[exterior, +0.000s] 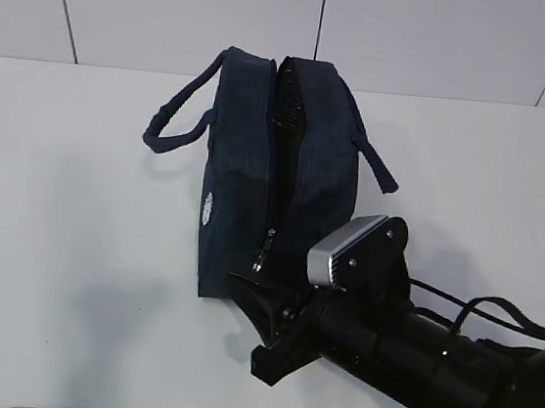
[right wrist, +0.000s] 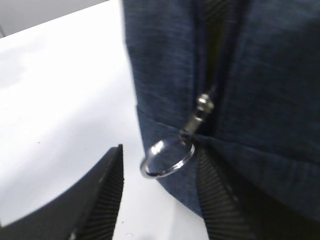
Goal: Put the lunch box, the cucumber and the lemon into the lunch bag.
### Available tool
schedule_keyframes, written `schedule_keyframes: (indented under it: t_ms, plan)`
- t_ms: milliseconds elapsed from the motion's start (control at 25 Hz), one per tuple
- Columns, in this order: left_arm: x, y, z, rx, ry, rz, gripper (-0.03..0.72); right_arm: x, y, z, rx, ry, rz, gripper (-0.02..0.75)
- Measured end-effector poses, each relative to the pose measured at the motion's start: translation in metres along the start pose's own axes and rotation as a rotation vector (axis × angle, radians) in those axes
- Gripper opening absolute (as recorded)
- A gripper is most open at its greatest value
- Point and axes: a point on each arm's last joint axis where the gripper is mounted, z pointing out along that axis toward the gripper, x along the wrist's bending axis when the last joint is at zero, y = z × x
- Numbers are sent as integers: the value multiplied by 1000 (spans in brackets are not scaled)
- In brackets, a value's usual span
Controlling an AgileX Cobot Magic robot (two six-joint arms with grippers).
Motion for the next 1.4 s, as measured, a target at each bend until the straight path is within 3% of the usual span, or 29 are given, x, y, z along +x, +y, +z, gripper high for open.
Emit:
schedule_keyframes:
  t_ms: [640,880,1200,1400]
  plan:
    - [-2,0,0,0,-27,-8,242,-1,1,1,-7,-9,2,382]
    - [-3,0,0,0,-30,-9,242,-2,1,1,-9,-24,10,302]
    - [-4,0,0,0,-39,-12,242,-4,2,1,-11,-40,19,276]
    - [-6,0,0,-1,-66,-21,242,-7,-1,1,13,-77,38,183]
